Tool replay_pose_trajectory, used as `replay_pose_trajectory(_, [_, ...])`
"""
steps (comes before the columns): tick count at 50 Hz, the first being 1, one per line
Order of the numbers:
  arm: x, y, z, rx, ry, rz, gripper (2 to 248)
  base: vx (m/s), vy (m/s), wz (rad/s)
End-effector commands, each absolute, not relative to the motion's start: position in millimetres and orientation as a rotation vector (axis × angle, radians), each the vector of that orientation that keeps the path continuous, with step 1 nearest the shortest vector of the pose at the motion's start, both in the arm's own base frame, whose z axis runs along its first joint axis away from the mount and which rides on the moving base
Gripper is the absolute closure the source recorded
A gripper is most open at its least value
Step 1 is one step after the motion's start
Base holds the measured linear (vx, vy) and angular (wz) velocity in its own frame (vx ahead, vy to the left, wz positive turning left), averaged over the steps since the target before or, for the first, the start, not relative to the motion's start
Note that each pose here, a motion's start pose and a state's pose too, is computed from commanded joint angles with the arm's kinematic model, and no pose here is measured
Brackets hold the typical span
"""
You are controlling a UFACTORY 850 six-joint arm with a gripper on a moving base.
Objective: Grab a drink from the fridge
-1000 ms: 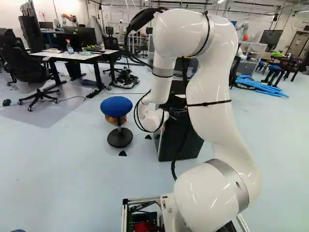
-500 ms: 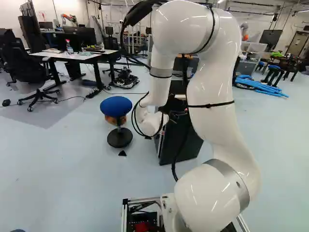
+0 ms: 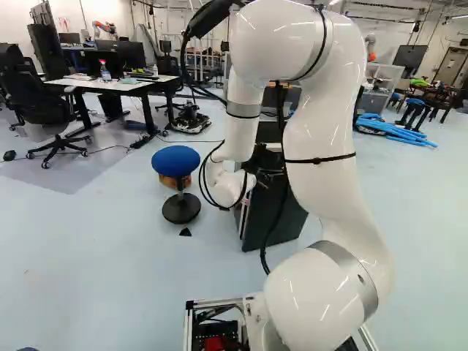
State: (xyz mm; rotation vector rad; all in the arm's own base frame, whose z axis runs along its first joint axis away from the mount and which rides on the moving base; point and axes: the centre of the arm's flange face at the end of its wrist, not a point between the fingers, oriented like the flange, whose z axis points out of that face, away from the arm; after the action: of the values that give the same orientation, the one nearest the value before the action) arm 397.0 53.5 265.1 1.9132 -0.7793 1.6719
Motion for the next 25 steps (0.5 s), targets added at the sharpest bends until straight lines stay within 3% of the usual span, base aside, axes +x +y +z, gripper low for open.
replay_pose_trajectory(25, [393.8,50.6,266.1,1.863,-0.819,1.650,3,0.000,0.000,0.000])
